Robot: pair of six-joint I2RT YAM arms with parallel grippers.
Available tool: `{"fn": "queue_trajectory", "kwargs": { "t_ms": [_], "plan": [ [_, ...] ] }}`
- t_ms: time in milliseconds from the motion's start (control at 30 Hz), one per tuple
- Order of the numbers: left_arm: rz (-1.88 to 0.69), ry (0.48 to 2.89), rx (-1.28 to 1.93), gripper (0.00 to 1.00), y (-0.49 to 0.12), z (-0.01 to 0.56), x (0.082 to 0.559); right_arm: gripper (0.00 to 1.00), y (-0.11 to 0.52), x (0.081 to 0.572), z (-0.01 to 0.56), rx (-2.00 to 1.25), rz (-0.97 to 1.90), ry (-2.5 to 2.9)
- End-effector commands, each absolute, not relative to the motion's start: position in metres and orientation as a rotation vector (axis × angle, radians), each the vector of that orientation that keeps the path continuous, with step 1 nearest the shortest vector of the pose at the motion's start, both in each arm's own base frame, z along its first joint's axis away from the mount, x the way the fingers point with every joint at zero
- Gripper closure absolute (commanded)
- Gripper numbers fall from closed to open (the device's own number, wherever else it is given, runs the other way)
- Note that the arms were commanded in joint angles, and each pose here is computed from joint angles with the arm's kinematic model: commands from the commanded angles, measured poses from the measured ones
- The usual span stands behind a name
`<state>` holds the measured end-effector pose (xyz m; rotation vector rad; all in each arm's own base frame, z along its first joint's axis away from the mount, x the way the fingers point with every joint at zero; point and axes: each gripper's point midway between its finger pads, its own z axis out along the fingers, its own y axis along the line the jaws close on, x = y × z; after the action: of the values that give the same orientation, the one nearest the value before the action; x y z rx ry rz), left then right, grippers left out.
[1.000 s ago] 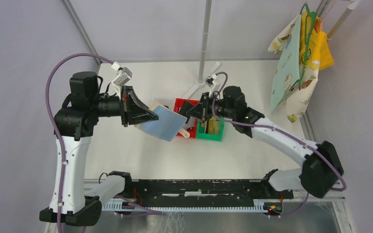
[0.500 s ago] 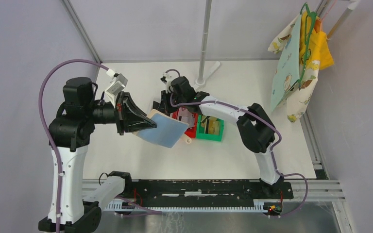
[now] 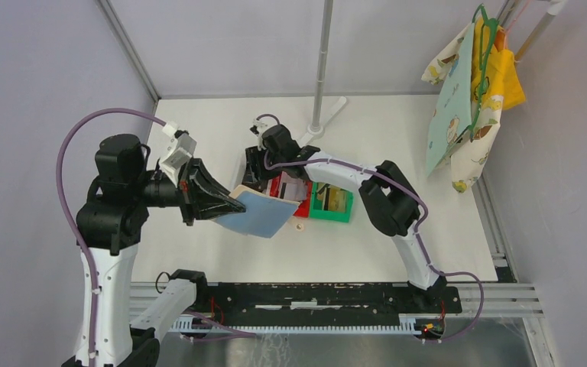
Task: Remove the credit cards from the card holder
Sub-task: Place the credit card in the storage box, then place the card holder at the center of the board.
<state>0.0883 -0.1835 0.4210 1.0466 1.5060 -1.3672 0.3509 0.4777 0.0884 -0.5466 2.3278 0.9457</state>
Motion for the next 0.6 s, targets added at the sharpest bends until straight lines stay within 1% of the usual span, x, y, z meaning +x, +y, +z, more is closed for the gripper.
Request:
{"fn": "queue_trajectory", "kwargs": {
  "t_ms": [0,100,267,333,367,400,433,567],
  "plan": [
    [-1.225,1.315,1.176,0.98,-0.182,0.427,0.077,0.37,0.481,0.364,0.175,-0.533,0.964,2.105],
    [-1.179,1.272,1.205,0.98,-0.181,0.426,0.077,0.27,0.471,0.357,0.227,-0.538,0.988,2.003],
    [-1.062,1.234,1.241,0.98,-0.179,0.414,0.085,0.22,0.443,0.321,0.298,-0.578,1.077,1.837],
    [-0.994,1.249,1.256,0.98,-0.176,0.402,0.093,0.20,0.428,0.304,0.313,-0.591,1.098,1.794],
    [-0.968,1.264,1.262,0.98,-0.175,0.394,0.098,0.19,0.419,0.295,0.309,-0.601,1.104,1.798],
    [-0.957,1.295,1.261,0.98,-0.174,0.386,0.104,0.19,0.411,0.287,0.323,-0.598,1.123,1.746],
    [-0.951,1.328,1.263,0.98,-0.172,0.377,0.110,0.19,0.401,0.281,0.323,-0.593,1.124,1.738],
    [-0.965,1.561,1.278,0.96,-0.164,0.321,0.133,0.18,0.359,0.274,0.317,-0.538,1.067,1.754]
  ]
}}
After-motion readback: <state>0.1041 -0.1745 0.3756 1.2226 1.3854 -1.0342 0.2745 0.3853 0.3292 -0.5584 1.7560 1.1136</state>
